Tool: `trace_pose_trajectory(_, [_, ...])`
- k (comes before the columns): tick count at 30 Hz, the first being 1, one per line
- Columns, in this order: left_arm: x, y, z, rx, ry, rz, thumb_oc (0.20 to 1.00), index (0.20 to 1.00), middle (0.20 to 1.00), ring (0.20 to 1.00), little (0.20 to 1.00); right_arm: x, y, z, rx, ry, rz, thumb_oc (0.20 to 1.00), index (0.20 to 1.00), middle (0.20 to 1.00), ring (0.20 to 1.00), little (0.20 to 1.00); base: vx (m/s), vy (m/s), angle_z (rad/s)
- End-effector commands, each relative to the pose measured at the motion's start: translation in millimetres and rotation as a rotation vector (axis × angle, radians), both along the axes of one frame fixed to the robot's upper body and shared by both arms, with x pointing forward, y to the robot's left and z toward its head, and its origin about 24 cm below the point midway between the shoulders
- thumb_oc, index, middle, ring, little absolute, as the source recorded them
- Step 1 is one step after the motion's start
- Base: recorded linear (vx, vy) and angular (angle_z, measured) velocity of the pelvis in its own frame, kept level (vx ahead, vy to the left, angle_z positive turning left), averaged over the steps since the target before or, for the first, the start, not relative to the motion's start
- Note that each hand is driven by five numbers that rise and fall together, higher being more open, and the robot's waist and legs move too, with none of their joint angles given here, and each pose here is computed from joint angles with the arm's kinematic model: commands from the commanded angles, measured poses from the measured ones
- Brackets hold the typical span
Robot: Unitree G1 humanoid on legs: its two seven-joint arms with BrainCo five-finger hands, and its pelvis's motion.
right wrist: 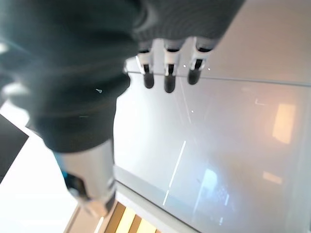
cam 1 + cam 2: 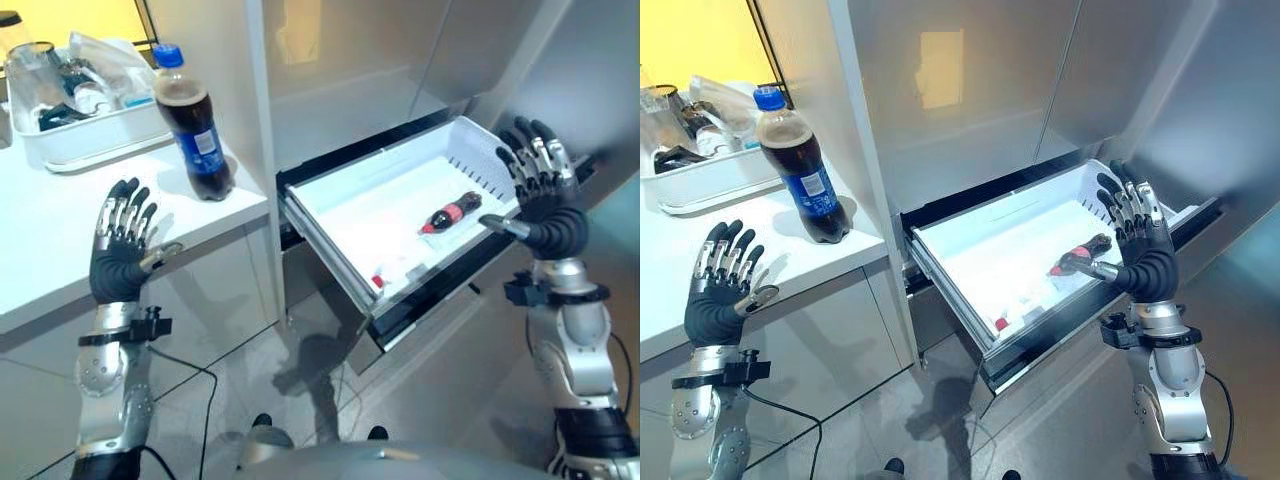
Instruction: Take the drinks into the refrigerator
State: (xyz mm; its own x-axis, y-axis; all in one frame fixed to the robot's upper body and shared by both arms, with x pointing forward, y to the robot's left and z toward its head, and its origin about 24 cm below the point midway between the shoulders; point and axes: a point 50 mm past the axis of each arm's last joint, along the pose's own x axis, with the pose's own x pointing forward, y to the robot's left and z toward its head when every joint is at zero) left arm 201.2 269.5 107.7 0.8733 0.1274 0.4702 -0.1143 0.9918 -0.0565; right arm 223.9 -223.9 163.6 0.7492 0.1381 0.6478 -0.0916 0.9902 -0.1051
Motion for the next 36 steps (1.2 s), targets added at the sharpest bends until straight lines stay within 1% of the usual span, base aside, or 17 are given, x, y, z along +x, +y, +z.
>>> trace_pose_trajectory(1, [7, 0, 17, 0.058, -0.103, 0.024, 1.0, 1.0, 1.0, 1.0, 1.0, -4, -6, 31, -0.011, -0.156, -0.017, 1.0, 1.0, 1.0, 1.0, 1.0, 0.0, 0.0, 0.0])
trace_pose_trajectory(9, [7, 7, 9, 0.035, -0.077, 0.097, 1.0, 1.0, 1.0, 1.0, 1.0, -4, -6, 24, 0.003, -0.122, -0.009, 1.0, 1.0, 1.0, 1.0, 1.0, 0.01, 0.008, -0.01])
trace_pose_trajectory(10, [7, 9, 9, 0.07, -0.056, 0.113, 1.0, 1.0, 1.0, 1.0, 1.0, -4, -5, 23, -0.02, -0.107, 0.004, 1.0, 1.0, 1.0, 1.0, 1.0, 0.02, 0.029, -0.09])
trace_pose_trajectory(14, [10, 13, 10, 0.103, -0.043, 0.137, 1.0, 1.0, 1.0, 1.0, 1.0, -2, -4, 20, -0.027, -0.087, 0.027, 1.0, 1.0, 1.0, 1.0, 1.0, 0.02, 0.021, -0.13])
trace_pose_trajectory(15, [15, 19, 9, 0.131, -0.007, 0.15, 1.0, 1.0, 1.0, 1.0, 1.0, -1, -2, 20, -0.038, -0.073, 0.053, 1.0, 1.0, 1.0, 1.0, 1.0, 0.04, 0.034, -0.08])
trace_pose_trajectory(20, [32, 37, 36, 0.287, -0.019, 0.193, 1.0, 1.0, 1.0, 1.0, 1.0, 4, 5, 18, -0.099, -0.014, 0.16, 1.0, 1.0, 1.0, 1.0, 1.0, 0.04, 0.035, -0.2])
trace_pose_trajectory(24, [40, 47, 39, 0.291, 0.004, 0.213, 1.0, 1.0, 1.0, 1.0, 1.0, 5, 9, 17, -0.108, 0.011, 0.222, 1.0, 1.0, 1.0, 1.0, 1.0, 0.03, 0.038, -0.22])
trace_pose_trajectory(25, [44, 53, 39, 0.254, 0.015, 0.227, 1.0, 1.0, 1.0, 1.0, 1.0, 4, 11, 17, -0.112, 0.02, 0.254, 1.0, 1.0, 1.0, 1.0, 1.0, 0.02, 0.048, -0.19])
trace_pose_trajectory(27, [47, 56, 41, 0.234, 0.014, 0.232, 1.0, 1.0, 1.0, 1.0, 1.0, 5, 12, 17, -0.113, 0.029, 0.265, 1.0, 1.0, 1.0, 1.0, 1.0, 0.01, 0.027, -0.14])
trace_pose_trajectory(31, [55, 64, 57, 0.303, 0.017, 0.267, 1.0, 1.0, 1.0, 1.0, 1.0, 5, 12, 17, -0.129, 0.05, 0.292, 1.0, 1.0, 1.0, 1.0, 1.0, 0.02, 0.018, -0.12])
trace_pose_trajectory(36, [61, 77, 64, 0.333, 0.045, 0.328, 1.0, 1.0, 1.0, 1.0, 1.0, 3, 14, 18, -0.149, 0.054, 0.319, 1.0, 1.0, 1.0, 1.0, 1.0, 0.02, 0.012, -0.07])
